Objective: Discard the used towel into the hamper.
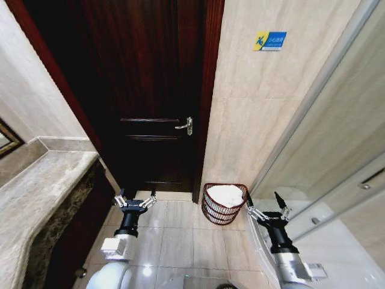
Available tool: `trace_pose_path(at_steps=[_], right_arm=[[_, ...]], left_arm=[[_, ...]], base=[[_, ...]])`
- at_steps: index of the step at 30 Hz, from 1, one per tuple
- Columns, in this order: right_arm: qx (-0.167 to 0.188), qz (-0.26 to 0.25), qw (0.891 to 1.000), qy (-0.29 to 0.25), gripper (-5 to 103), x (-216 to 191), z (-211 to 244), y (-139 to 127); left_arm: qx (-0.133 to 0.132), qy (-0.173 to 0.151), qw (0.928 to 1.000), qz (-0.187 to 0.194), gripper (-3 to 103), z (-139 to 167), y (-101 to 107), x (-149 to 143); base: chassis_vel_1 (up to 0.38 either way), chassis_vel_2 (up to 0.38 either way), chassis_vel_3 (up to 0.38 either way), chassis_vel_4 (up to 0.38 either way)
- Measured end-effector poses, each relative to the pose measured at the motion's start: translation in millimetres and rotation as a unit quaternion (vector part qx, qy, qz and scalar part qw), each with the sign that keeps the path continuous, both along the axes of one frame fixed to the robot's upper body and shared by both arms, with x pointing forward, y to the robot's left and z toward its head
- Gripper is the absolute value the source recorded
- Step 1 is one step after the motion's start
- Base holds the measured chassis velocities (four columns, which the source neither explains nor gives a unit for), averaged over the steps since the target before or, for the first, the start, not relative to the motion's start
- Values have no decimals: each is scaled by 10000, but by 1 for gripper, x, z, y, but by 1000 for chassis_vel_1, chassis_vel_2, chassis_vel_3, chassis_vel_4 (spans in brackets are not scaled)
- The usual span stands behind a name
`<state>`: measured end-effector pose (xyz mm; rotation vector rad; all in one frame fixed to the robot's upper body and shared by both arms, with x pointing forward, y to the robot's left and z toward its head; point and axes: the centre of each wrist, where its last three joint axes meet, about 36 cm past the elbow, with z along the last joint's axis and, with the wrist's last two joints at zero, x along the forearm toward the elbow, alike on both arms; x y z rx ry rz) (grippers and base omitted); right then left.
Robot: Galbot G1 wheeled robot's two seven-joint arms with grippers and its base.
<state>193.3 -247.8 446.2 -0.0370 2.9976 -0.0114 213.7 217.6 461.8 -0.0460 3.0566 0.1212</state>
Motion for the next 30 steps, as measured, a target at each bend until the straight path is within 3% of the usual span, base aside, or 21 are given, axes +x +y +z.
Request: trace_pose_path(at_steps=[12,30], right_arm=[[0,0,10000,1,100,0,0,0],[-1,0,10000,2,100,0,0,0]], left_arm=[[0,1,10000,0,100,0,0,0],[-1,1,10000,1,100,0,0,0]], base=[[55,-54,-53,63],[258,-257,-263,258]])
